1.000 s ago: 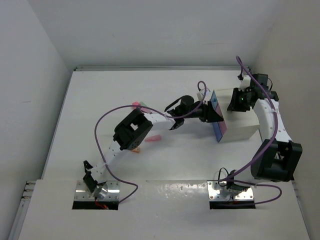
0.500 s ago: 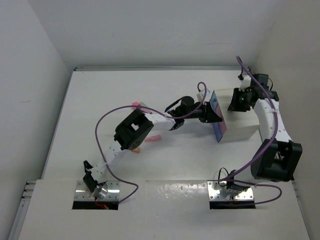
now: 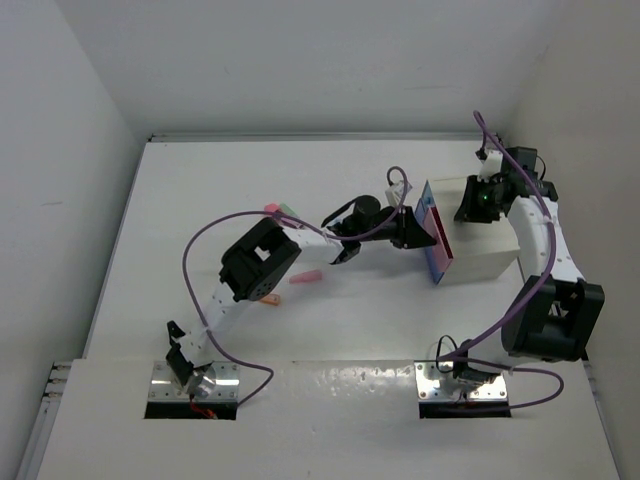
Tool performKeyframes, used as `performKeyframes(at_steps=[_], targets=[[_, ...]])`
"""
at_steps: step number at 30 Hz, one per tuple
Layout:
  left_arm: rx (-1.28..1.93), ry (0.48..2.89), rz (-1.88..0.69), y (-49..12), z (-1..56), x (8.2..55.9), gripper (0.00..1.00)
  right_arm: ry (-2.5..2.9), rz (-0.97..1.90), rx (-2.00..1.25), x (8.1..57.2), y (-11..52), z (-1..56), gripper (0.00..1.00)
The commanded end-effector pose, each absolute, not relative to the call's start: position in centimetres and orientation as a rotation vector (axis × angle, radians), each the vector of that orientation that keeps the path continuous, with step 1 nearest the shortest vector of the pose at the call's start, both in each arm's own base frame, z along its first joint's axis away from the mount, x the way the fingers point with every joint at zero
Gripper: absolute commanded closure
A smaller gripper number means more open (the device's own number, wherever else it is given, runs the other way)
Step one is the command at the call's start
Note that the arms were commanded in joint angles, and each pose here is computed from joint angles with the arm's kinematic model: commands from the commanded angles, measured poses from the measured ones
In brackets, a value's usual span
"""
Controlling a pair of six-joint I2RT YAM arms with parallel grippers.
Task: Sort the stationery into containers
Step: Open the drawer in the storage box.
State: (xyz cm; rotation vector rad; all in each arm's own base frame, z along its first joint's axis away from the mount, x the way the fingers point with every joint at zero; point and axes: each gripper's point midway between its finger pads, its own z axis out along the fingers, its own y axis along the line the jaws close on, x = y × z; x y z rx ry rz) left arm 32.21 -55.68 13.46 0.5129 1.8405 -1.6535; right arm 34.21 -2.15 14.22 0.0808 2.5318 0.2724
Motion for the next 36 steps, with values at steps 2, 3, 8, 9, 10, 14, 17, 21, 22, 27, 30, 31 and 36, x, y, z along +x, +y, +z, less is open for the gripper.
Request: performKeyframes(at_steps=[2,3,8,9,10,14,17,21,22,27,30,31,36], targets=[[0.565,1.811,-1.614,-53.4,15.0,31.9,1.0,2.698,0.321,0.113,31.6,-1.7,11.0,0.82],[0.566,1.816,-1.609,-53.2,15.0,31.9,1.0,2.696,0.32,0.109,31.7,-1.7,11.0,0.82],[0.575,1.839,-1.58,-51.5,14.6,31.8,1.0,2.695,0.304,0.113,31.7,-2.2,11.2,0.82],[0.583,1.841,-1.579,-51.3,14.5,31.6,1.0,2.695,0.303,0.111,31.7,-2.2,11.2,0.82],[0.592,1.832,-1.573,-51.1,15.0,31.4,1.0,2.695,0.3,0.109,31.7,-2.3,11.2,0.82],[0.608,1.875,-1.544,-49.5,13.8,30.7,1.0,2.695,0.295,0.109,31.7,-2.5,11.3,0.82],[0.623,1.884,-1.513,-48.4,13.7,30.3,1.0,2.694,0.295,0.107,31.5,-2.5,11.4,0.82],[0.628,1.895,-1.476,-47.2,13.5,30.7,1.0,2.695,0.291,0.104,31.4,-2.6,11.4,0.82],[0.628,1.904,-1.461,-46.9,13.2,30.9,1.0,2.695,0.293,0.103,31.4,-2.6,11.4,0.82],[0.62,1.914,-1.424,-45.7,13.2,32.1,1.0,2.695,0.29,0.101,31.3,-2.6,11.5,0.82],[0.63,1.926,-1.408,-45.3,12.8,32.1,1.0,2.698,0.291,0.102,31.3,-2.6,11.4,0.82],[0.635,1.922,-1.402,-45.1,12.9,32.1,1.0,2.699,0.296,0.108,31.2,-2.6,11.3,0.82],[0.634,1.94,-1.382,-44.3,12.5,31.9,1.0,2.697,0.3,0.111,31.2,-2.5,11.3,0.82]])
